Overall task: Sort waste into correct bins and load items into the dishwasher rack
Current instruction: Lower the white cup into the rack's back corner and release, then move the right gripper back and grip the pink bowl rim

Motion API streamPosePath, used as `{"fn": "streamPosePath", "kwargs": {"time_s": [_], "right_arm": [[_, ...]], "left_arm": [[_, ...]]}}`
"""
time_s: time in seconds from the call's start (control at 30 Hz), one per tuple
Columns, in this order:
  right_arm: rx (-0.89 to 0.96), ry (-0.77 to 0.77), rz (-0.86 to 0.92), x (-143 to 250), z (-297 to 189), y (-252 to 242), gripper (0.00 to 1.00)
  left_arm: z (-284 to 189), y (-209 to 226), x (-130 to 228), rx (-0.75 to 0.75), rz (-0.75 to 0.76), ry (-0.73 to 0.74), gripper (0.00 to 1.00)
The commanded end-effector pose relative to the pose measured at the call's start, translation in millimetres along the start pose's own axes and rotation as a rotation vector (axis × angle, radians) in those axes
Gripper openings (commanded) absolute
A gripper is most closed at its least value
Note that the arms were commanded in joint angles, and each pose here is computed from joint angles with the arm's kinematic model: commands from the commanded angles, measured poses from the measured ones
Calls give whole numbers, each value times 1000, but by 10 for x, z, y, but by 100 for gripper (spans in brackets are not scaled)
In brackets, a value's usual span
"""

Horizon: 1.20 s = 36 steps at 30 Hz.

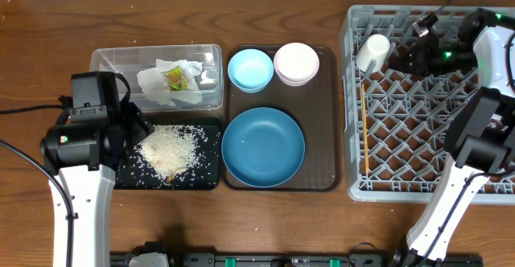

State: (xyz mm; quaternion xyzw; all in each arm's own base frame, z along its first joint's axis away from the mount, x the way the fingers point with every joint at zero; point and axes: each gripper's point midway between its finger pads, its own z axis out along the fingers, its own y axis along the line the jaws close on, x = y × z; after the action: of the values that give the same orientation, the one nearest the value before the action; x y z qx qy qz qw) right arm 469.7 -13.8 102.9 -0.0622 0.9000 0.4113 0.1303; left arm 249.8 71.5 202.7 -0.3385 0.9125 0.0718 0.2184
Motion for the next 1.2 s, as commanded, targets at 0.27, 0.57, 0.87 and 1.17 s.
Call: {"fn": "streamPosePath", "kwargs": {"time_s": [0.27, 0.57, 0.87, 1.17], "right_arm": [[186, 59, -126, -42, 136, 1520, 26], [482, 214, -248, 271, 1088, 1953, 46], [755, 238, -471, 348, 1743, 1953, 49], [862, 297, -463, 339, 2039, 1419, 42]], "left_arm": [[-53, 21, -66, -5, -11, -24, 91], [-53, 21, -66, -5, -11, -24, 91], [-53, 20, -65, -5, -11, -24, 91], [-53, 21, -66, -5, -11, -24, 91]]}}
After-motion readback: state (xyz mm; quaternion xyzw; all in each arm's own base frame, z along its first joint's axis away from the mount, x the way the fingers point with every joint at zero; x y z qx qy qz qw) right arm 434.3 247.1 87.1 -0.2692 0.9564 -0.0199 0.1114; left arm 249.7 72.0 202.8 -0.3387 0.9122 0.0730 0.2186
